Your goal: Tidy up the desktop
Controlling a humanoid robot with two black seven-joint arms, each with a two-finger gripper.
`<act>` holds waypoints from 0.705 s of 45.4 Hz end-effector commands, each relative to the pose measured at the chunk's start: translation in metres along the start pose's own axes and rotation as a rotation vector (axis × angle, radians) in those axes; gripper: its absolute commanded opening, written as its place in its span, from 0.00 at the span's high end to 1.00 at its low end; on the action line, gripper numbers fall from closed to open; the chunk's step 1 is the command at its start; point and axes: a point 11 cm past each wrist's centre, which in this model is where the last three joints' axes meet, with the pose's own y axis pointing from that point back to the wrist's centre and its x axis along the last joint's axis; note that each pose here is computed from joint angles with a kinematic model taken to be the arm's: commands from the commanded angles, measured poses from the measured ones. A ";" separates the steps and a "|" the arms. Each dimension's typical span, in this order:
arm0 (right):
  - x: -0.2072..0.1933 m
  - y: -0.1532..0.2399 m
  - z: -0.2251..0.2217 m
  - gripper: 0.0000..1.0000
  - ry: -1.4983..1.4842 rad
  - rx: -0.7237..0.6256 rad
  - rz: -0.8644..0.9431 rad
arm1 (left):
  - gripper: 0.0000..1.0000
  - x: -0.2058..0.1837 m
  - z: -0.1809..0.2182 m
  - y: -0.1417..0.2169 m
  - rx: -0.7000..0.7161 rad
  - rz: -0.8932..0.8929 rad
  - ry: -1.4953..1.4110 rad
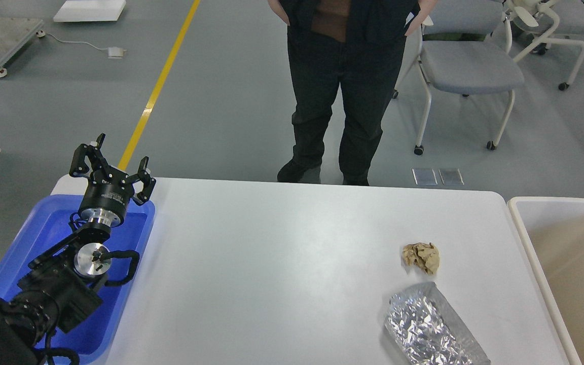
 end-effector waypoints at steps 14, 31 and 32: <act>-0.041 0.002 0.087 1.00 -0.255 -0.282 0.138 | 0.00 0.000 0.000 0.000 0.000 0.001 -0.001; -0.042 0.003 0.088 0.14 -0.293 -0.285 0.140 | 0.00 0.000 0.000 0.000 0.000 0.001 -0.001; -0.041 0.003 0.088 0.00 -0.297 -0.285 0.139 | 0.00 0.000 0.000 0.000 0.000 0.001 -0.001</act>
